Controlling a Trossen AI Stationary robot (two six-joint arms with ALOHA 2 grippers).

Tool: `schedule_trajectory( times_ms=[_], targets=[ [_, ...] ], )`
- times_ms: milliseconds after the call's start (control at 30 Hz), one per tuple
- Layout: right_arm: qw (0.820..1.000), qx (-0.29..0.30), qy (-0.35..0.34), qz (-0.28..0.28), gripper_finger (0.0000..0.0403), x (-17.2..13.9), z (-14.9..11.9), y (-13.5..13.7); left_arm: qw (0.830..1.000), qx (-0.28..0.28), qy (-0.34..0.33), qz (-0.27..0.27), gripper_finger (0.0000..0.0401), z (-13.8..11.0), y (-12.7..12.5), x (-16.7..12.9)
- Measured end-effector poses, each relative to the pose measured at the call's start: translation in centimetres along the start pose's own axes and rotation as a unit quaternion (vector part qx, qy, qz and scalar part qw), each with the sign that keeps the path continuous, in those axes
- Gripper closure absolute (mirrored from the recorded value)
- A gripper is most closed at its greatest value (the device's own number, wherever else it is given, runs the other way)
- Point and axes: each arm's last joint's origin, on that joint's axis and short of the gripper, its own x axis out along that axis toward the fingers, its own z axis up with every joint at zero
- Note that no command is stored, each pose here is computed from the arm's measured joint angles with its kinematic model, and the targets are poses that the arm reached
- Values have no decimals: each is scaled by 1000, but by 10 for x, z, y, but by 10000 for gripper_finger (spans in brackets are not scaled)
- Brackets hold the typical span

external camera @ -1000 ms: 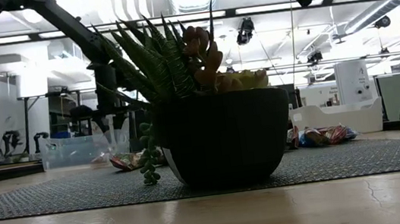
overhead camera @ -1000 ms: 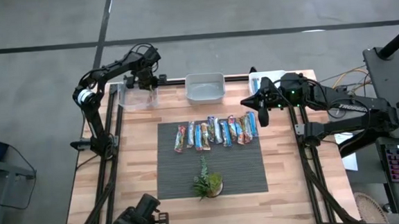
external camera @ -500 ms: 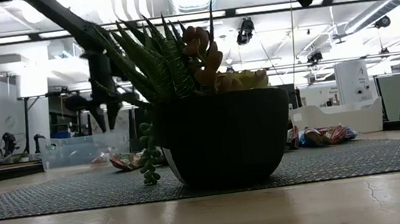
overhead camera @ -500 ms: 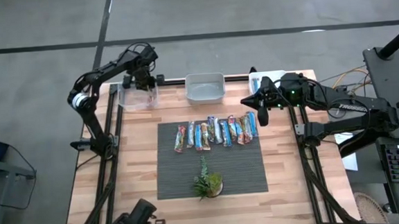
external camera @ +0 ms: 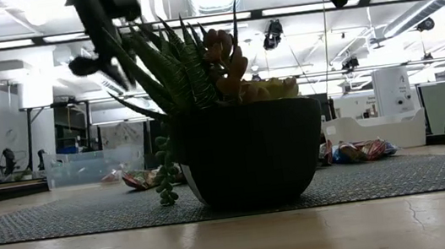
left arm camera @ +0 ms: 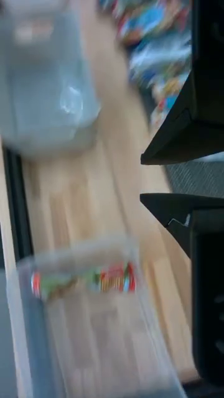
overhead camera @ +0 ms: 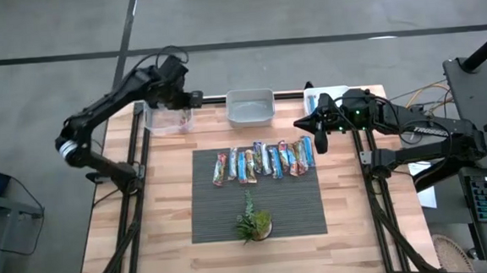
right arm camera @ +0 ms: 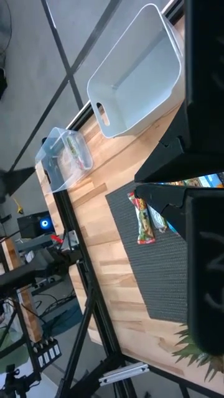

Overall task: Pick and place Granola Bars by type
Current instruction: Put the red granola bar into the transparent bin

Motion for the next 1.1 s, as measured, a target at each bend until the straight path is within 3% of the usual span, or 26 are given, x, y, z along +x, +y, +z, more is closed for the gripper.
schedule_trajectory(
  times_ms=[267,700,900,1100],
  targets=[
    [1000,0,0,0,394,0,0,0,994,38,-37,-100,395,-37,-38,-36],
    [1000,0,1,0,394,0,0,0,974,50,-15,-221,401,-93,-94,-54],
    [1000,0,1,0,394,0,0,0,958,55,-30,-281,401,-102,-109,-64],
    [1000,0,1,0,394,0,0,0,941,11,-48,-334,401,-100,-119,-67]
  ],
)
